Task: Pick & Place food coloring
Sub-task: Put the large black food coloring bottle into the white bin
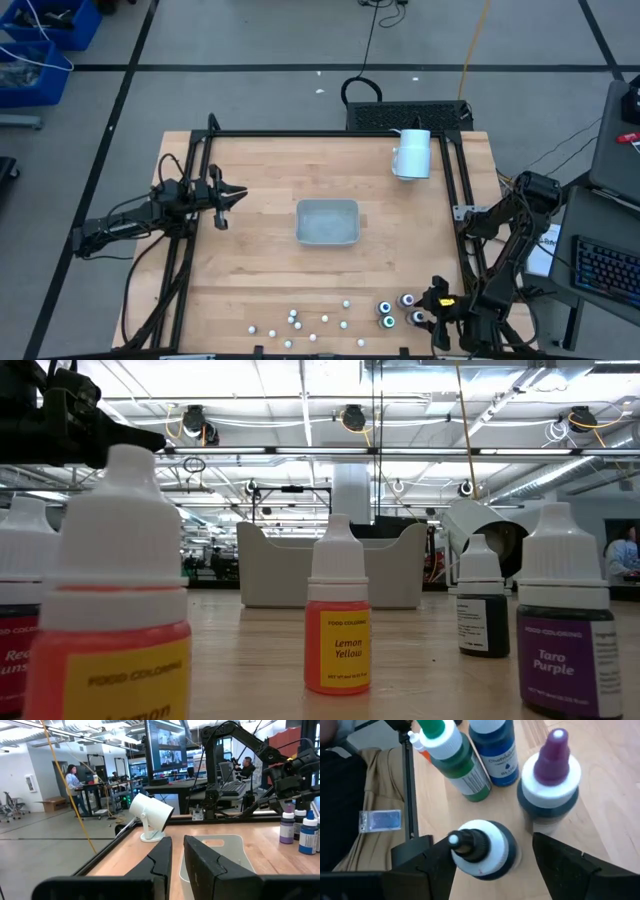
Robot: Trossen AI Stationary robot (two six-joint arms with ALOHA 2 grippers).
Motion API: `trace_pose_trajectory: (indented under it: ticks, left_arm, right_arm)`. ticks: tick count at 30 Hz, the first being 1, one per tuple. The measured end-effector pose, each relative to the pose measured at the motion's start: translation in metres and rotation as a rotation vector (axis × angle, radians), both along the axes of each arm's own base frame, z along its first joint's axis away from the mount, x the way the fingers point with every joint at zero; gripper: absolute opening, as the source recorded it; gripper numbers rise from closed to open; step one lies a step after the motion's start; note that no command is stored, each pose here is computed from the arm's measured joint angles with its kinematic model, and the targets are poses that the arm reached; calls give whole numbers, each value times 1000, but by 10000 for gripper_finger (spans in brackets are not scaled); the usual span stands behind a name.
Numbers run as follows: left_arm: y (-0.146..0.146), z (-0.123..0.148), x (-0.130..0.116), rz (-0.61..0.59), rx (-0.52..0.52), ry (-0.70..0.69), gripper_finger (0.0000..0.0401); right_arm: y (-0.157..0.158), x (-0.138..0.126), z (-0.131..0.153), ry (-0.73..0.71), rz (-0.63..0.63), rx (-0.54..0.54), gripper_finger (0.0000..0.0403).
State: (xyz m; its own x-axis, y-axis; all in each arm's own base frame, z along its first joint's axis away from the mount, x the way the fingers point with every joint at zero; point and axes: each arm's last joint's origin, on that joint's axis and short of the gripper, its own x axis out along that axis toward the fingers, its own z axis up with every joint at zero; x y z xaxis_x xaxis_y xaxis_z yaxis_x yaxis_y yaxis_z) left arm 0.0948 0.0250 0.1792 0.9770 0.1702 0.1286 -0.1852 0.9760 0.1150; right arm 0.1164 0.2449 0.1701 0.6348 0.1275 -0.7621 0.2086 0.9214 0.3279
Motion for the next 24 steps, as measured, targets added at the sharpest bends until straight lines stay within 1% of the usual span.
trace_pose_trajectory:
  ticks: [5,16,24]
  left_arm:
    - [0,0,0,0,0,-1,58]
    - [0,0,0,0,1,-3,58]
    - [0,0,0,0,1,-4,58]
  right_arm:
    - [3,1,2,-21,35,3,242]
    - [2,1,2,-29,61,-25,242]
    - [-3,-1,12,-39,72,-21,242]
